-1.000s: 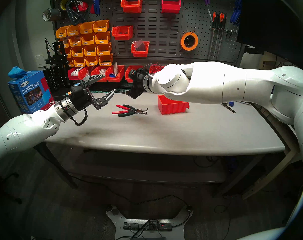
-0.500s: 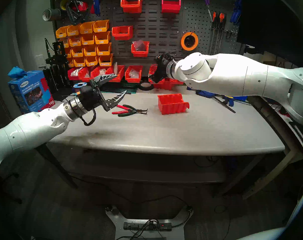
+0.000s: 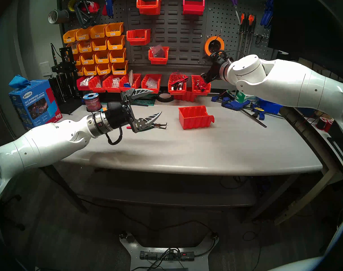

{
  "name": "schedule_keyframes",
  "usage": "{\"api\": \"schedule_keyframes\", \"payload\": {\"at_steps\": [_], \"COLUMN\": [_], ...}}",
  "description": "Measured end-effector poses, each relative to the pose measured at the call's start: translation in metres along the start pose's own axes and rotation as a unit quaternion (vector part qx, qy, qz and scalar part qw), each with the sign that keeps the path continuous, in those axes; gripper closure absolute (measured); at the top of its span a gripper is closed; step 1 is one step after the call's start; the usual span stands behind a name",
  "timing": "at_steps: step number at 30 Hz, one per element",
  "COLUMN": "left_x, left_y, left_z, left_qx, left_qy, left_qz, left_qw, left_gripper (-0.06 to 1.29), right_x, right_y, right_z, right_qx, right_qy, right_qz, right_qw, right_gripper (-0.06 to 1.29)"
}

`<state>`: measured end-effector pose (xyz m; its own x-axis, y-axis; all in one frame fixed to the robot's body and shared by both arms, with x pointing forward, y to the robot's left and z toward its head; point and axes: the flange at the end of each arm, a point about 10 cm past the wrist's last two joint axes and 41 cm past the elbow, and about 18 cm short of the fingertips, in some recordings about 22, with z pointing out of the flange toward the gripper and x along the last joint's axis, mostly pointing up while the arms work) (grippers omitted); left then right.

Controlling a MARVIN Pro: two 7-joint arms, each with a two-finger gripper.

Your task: Take out tools from the storage box

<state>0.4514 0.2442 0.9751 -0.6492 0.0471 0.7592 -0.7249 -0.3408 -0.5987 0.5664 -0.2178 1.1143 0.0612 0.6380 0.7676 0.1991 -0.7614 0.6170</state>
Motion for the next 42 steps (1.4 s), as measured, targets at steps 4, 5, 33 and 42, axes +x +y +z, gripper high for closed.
{"api": "schedule_keyframes", "payload": {"at_steps": [4, 5, 33, 42], "left_x": [-0.004, -0.006, -0.058, -0.072], "left_y": [0.007, 0.009, 0.066, 0.043], "left_z": [0.014, 0.017, 0.119, 0.149], "left_qx": [-0.039, -0.05, -0.261, -0.242], "left_qy": [-0.001, -0.004, -0.098, -0.133], "left_qz": [0.006, 0.008, 0.068, 0.137], "left_qw": [0.9992, 0.9987, 0.9579, 0.9513], "left_gripper": [0.02, 0.02, 0.02, 0.02], "right_x": [-0.014, -0.018, -0.06, -0.062], "right_y": [0.016, 0.021, 0.059, 0.06], "right_z": [-0.007, -0.009, -0.074, -0.089], "right_qx": [-0.027, -0.035, -0.101, -0.109], "right_qy": [-0.015, -0.019, -0.025, -0.016], "right_qz": [0.014, 0.019, 0.097, 0.104], "right_qw": [0.9994, 0.999, 0.9899, 0.9885], "right_gripper": [0.01, 0.01, 0.01, 0.01]}}
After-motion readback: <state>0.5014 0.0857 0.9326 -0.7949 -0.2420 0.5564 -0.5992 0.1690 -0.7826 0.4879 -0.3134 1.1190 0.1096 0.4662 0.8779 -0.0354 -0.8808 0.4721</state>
